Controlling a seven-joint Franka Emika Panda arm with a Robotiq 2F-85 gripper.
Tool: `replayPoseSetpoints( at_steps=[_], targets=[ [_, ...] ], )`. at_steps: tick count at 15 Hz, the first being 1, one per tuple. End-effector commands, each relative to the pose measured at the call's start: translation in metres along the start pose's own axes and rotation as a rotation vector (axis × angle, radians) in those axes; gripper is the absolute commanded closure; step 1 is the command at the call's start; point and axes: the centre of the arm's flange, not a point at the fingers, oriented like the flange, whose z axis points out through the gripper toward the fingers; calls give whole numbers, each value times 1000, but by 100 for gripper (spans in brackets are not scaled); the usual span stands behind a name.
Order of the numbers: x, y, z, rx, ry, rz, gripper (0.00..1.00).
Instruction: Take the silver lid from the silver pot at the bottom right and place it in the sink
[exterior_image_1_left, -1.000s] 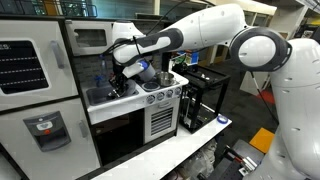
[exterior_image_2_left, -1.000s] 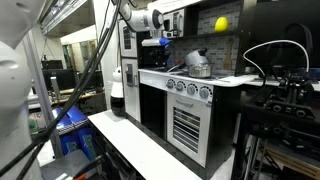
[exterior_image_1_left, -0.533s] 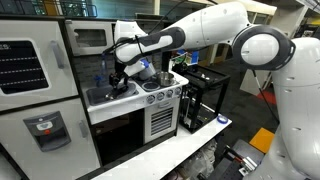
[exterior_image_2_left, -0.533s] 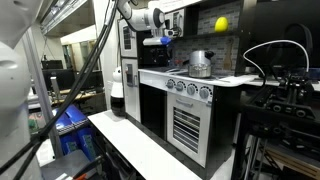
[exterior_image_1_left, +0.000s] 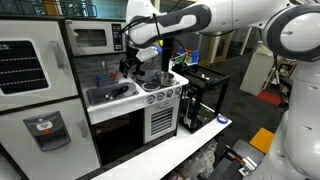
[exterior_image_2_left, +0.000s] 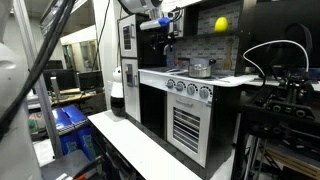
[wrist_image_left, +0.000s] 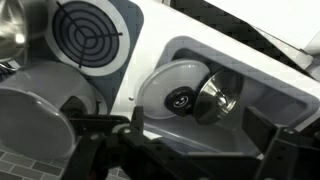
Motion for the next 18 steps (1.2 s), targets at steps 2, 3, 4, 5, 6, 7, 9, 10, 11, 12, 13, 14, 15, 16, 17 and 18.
replayPoseSetpoints(
  at_steps=[2, 3, 4, 5, 6, 7, 9, 10, 11, 12, 13, 14, 15, 16, 17, 18],
  targets=[
    [-64, 15, -48, -46, -63, 25, 0],
    [-74, 17, -55, -48, -72, 29, 0],
    [-83, 20, -63, -47, -77, 33, 0],
    [-92, 23, -70, -52, -80, 42, 0],
    [-100, 26, -75, -48, -89, 39, 0],
    [-108, 29, -80, -51, -90, 50, 0],
    [-125, 38, -87, -54, -94, 66, 0],
    [-132, 42, -90, -55, -98, 74, 0],
    [-140, 48, -91, -57, -104, 84, 0],
    [-147, 54, -92, -58, -112, 92, 0],
    [-154, 59, -92, -53, -116, 97, 0],
    [-160, 63, -93, -51, -122, 104, 0],
    [-166, 68, -93, -46, -131, 119, 0],
    [-171, 73, -92, -34, -142, 128, 0],
    [-148, 62, -93, -59, -119, 122, 0],
    [-154, 65, -93, -53, -126, 129, 0]
  ],
)
